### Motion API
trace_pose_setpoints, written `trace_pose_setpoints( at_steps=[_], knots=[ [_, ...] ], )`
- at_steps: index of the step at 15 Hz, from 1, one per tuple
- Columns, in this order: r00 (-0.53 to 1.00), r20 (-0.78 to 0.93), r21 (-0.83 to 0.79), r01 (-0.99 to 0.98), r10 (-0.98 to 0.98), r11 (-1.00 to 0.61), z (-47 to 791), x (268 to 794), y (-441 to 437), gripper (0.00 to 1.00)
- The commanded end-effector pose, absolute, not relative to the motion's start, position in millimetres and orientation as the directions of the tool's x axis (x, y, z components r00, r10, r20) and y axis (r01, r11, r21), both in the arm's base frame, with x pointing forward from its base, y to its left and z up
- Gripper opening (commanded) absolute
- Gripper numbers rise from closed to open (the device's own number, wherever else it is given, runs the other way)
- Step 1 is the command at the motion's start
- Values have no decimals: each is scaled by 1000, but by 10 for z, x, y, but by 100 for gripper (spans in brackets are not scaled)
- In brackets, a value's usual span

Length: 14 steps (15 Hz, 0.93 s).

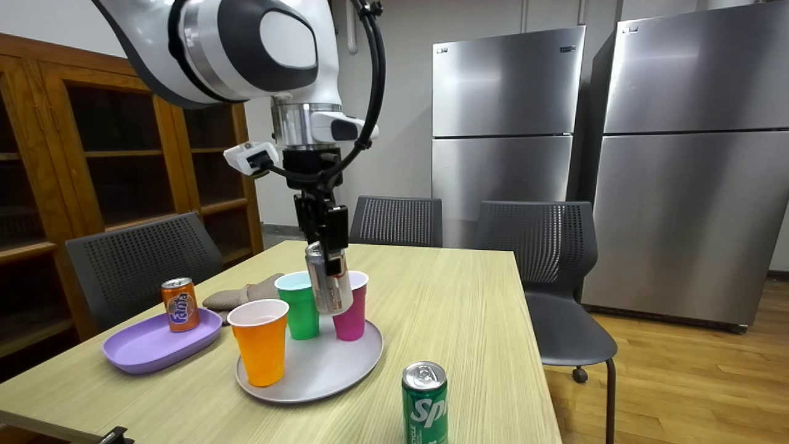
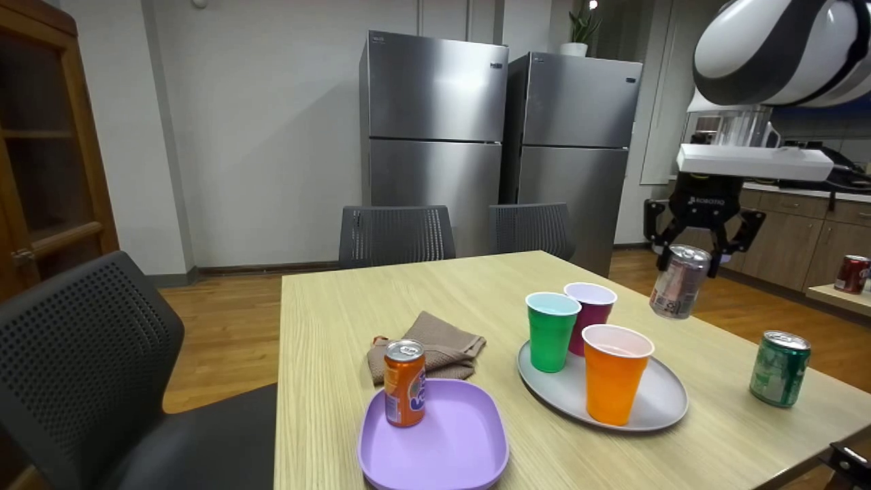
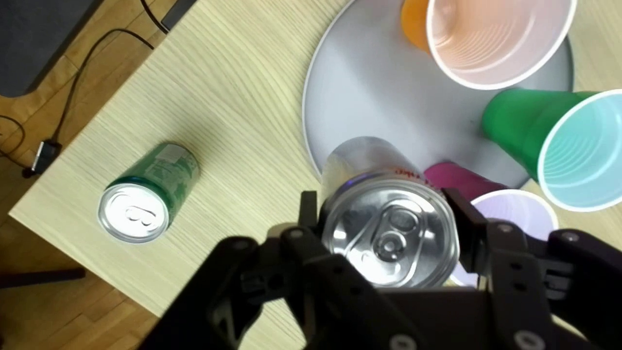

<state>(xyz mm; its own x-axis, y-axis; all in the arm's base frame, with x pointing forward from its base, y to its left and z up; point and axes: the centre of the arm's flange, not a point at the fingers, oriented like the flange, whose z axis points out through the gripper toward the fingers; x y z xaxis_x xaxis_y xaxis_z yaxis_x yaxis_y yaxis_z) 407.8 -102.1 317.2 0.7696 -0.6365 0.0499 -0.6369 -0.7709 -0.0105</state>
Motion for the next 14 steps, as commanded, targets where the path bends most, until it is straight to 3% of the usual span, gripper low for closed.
trace_pose_setpoints(
  at_steps=[1, 14],
  knots=[
    [816, 73, -29, -572, -573, -819, 3536, 4124, -739, 39],
    [945, 59, -39, -320, -322, -947, 3906, 4163, 420, 39]
  ],
)
